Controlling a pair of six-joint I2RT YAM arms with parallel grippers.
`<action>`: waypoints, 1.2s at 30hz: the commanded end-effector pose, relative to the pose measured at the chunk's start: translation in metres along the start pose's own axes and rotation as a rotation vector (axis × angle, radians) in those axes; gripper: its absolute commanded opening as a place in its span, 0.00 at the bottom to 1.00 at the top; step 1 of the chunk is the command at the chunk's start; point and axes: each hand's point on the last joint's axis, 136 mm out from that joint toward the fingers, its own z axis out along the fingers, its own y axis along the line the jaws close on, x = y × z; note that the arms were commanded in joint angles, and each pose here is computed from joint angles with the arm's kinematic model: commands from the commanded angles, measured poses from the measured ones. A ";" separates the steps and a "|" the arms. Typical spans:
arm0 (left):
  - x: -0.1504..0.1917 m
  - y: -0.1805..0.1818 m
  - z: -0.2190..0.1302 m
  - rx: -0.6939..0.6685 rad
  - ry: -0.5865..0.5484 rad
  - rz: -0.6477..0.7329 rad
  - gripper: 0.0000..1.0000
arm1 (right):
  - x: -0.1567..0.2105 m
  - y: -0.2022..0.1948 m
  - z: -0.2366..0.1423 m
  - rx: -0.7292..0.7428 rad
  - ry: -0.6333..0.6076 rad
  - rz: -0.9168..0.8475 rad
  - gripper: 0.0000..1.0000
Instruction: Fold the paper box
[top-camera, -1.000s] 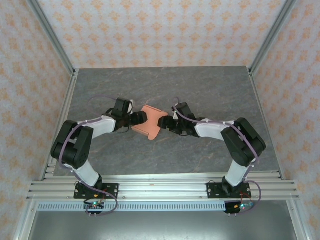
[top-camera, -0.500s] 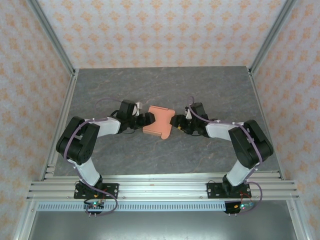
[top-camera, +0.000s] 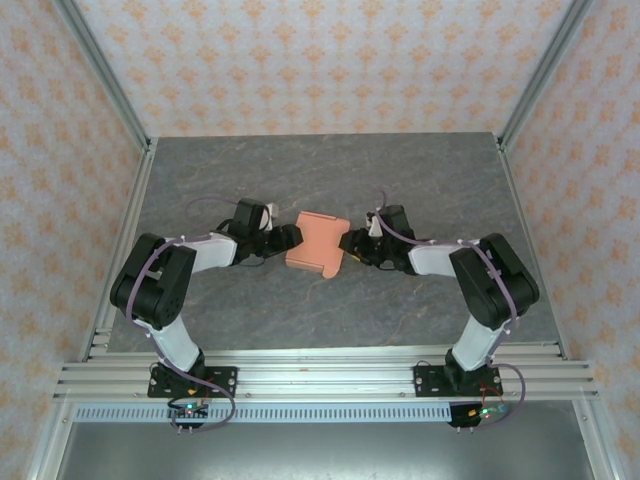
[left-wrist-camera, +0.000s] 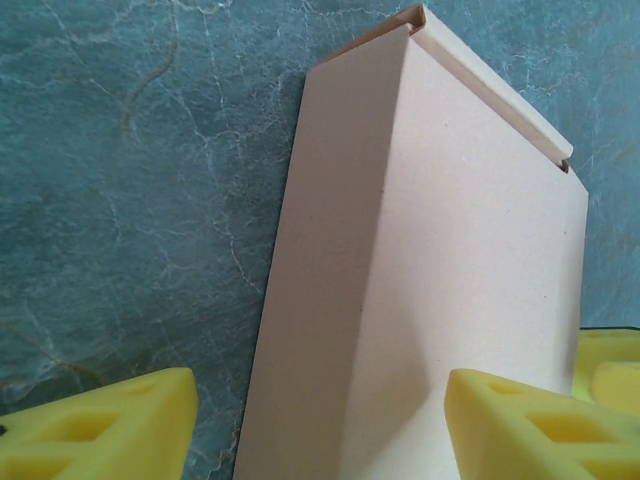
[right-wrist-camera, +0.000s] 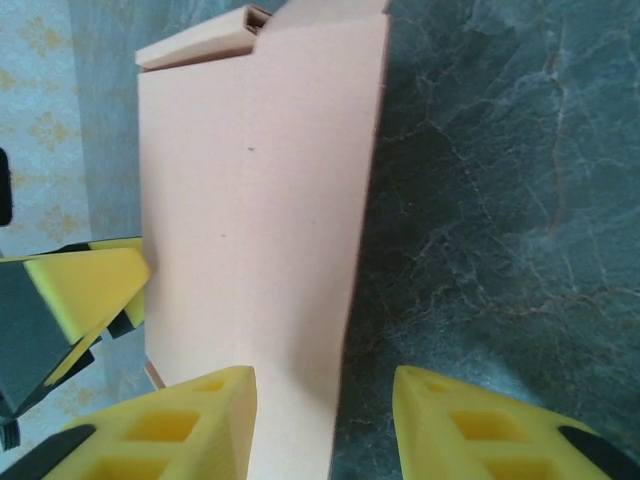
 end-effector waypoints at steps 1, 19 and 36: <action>-0.010 -0.010 -0.007 0.029 -0.023 0.011 0.62 | -0.005 0.009 0.004 -0.057 -0.011 -0.007 0.35; 0.000 -0.015 0.011 0.124 0.030 -0.057 0.35 | -0.013 0.037 -0.006 -0.189 -0.056 0.049 0.09; 0.014 -0.036 0.032 0.176 0.088 -0.049 0.40 | -0.020 0.063 -0.036 -0.197 -0.133 0.026 0.04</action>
